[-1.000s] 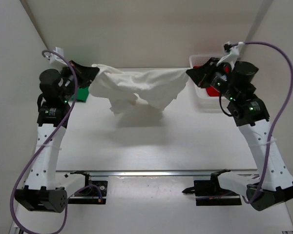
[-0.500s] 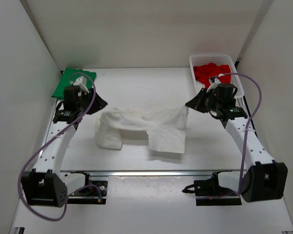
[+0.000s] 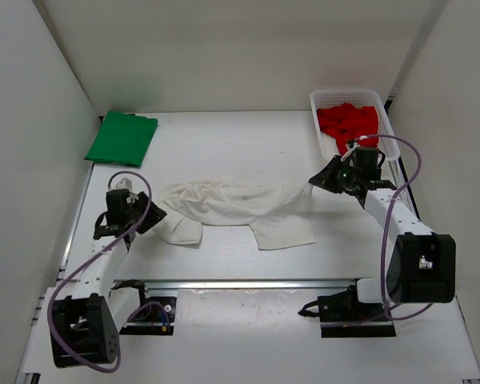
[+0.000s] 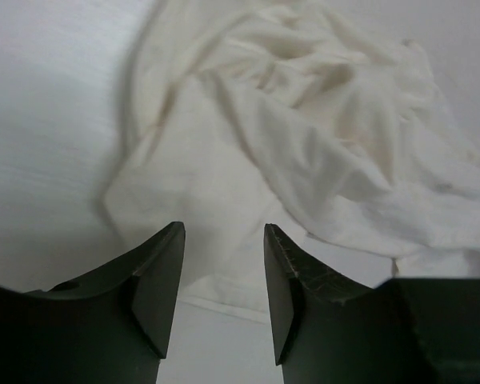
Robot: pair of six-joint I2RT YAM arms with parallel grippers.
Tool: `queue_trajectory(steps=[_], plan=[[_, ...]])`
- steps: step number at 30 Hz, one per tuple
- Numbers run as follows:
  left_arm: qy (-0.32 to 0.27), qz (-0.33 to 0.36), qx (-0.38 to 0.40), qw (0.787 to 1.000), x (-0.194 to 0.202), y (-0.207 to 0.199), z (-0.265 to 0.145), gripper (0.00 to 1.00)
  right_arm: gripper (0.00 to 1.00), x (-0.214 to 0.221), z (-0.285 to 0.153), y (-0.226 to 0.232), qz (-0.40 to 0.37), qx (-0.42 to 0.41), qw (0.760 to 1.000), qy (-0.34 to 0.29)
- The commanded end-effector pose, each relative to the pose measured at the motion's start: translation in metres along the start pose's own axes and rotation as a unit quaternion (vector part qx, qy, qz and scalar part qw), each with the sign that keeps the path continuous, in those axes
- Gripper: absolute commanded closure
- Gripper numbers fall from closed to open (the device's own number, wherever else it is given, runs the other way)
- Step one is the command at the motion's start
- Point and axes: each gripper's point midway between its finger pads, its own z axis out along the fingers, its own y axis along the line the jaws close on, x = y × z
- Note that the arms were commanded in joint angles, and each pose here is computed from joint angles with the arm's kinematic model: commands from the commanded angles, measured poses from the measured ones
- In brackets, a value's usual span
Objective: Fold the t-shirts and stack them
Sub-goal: Flatten out the tshirt
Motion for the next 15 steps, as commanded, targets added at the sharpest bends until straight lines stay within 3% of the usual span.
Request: queue_trajectory(steps=[1, 4, 9, 13, 15], plan=[[-0.056, -0.068, 0.009, 0.996, -0.018, 0.010, 0.001, 0.44, 1.00, -0.017, -0.007, 0.024, -0.028, -0.038, 0.998, -0.043], [-0.097, -0.120, -0.011, 0.988, -0.035, 0.025, 0.001, 0.45, 1.00, -0.005, -0.006, 0.033, -0.034, -0.053, 0.997, -0.033], [-0.067, -0.218, 0.008, 0.974, -0.023, 0.040, 0.020, 0.49, 1.00, 0.009, -0.004, 0.045, -0.047, -0.070, 0.996, -0.020], [-0.070, -0.221, -0.015, 0.973, -0.018, 0.053, 0.019, 0.47, 1.00, 0.012, -0.006, 0.046, -0.049, -0.074, 0.996, -0.019], [-0.078, -0.212, -0.026, 0.974, -0.014, 0.056, 0.017, 0.40, 1.00, 0.007, -0.010, 0.050, -0.049, -0.081, 0.995, -0.026]])
